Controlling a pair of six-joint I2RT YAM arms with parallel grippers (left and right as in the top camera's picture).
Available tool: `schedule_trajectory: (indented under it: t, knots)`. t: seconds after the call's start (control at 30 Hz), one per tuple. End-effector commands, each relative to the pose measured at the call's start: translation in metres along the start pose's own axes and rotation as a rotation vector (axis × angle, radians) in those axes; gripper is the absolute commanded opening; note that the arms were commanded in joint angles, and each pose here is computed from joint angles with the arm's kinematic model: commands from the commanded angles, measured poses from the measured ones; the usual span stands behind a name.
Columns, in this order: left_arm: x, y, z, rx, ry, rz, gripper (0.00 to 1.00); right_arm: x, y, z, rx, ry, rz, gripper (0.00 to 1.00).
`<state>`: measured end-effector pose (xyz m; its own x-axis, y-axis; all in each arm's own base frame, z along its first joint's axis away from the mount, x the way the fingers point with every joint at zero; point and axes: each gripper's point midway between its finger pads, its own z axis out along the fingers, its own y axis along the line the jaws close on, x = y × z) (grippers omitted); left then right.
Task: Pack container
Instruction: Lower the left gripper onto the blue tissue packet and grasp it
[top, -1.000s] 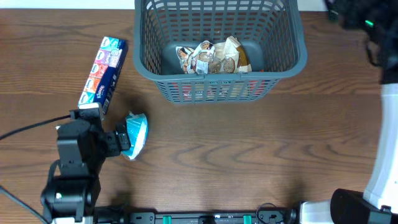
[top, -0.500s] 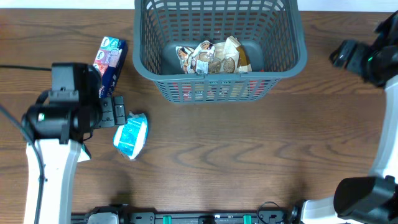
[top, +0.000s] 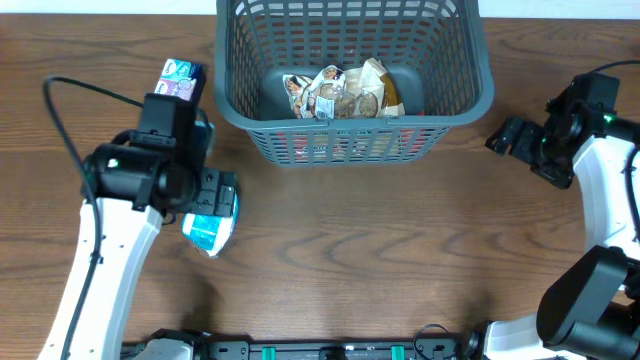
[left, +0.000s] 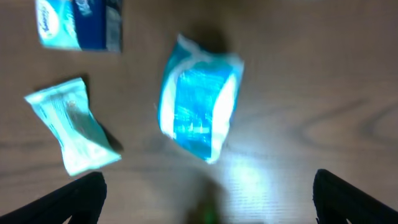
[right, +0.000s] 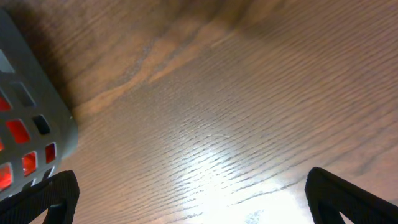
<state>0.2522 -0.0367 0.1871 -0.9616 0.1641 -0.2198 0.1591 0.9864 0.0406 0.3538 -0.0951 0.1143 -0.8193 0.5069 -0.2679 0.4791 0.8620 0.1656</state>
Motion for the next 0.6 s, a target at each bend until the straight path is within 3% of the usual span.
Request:
schedule_trajectory:
  t: [0.0, 0.27, 0.57]
  knots:
    - [0.003, -0.001, 0.008, 0.005, 0.068, 0.043, 0.99, 0.000, 0.003, 0.002, -0.012, -0.005, 0.012, 0.99]
    - [0.002, -0.002, 0.027, 0.004, 0.141, 0.040, 0.99, -0.010, 0.006, 0.002, -0.021, -0.043, -0.015, 0.99]
    - [-0.005, 0.004, 0.031, -0.030, 0.126, 0.049, 0.99, -0.019, 0.008, 0.001, -0.029, -0.081, -0.043, 0.99]
